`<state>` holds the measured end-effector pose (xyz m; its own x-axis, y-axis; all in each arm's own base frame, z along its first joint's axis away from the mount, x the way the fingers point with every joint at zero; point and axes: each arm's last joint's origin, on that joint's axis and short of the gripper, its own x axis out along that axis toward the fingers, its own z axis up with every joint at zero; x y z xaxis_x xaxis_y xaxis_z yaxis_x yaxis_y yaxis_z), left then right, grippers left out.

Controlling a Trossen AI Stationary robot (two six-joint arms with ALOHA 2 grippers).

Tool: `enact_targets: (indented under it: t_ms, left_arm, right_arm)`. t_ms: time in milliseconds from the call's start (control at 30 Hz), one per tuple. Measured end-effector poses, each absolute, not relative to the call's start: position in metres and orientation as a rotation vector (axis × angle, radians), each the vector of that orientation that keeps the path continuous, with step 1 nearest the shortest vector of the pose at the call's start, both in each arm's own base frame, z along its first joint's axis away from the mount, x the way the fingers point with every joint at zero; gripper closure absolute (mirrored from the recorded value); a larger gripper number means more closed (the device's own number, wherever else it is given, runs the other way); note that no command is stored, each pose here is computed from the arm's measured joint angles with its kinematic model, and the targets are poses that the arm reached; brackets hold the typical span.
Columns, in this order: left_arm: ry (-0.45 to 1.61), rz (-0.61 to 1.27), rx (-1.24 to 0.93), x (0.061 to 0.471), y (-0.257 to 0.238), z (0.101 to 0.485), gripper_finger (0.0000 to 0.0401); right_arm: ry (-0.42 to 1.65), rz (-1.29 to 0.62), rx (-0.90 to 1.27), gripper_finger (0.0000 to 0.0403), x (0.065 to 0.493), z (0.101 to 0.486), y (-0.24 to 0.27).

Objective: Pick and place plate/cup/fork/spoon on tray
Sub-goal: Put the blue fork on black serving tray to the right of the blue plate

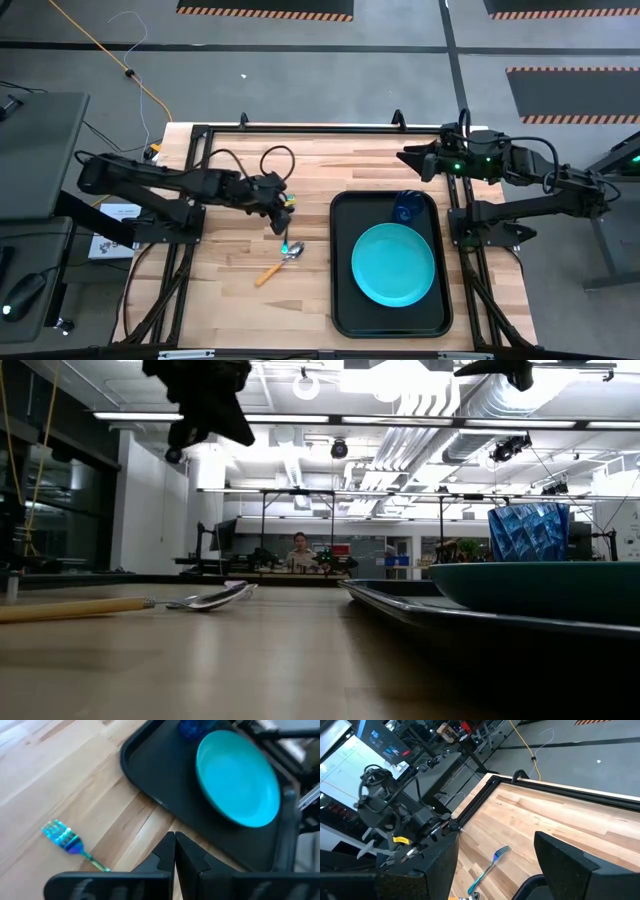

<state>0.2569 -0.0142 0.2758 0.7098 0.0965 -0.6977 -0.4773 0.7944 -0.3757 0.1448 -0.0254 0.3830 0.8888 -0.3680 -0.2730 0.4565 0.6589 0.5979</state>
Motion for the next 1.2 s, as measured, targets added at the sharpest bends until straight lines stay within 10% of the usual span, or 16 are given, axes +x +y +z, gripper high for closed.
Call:
enact_targets:
  t_ms: [300, 733, 1200]
  left_arm:
    - [0.859, 0.569, -0.392, 0.281, -0.019, 0.294, 0.0401]
    - [0.777, 0.845, -0.655, 0.270, -0.044, 0.225, 0.0391]
    - [0.700, 0.928, -0.859, 0.267, -0.013, 0.170, 0.0200]
  right_arm:
    - [0.135, -0.469, 0.702, 0.0151, 0.145, 0.383, -0.025]
    - [0.207, -0.558, 0.683, 0.0151, 0.141, 0.374, -0.027]
    - [0.229, -0.579, 0.686, 0.0151, 0.140, 0.372, -0.027]
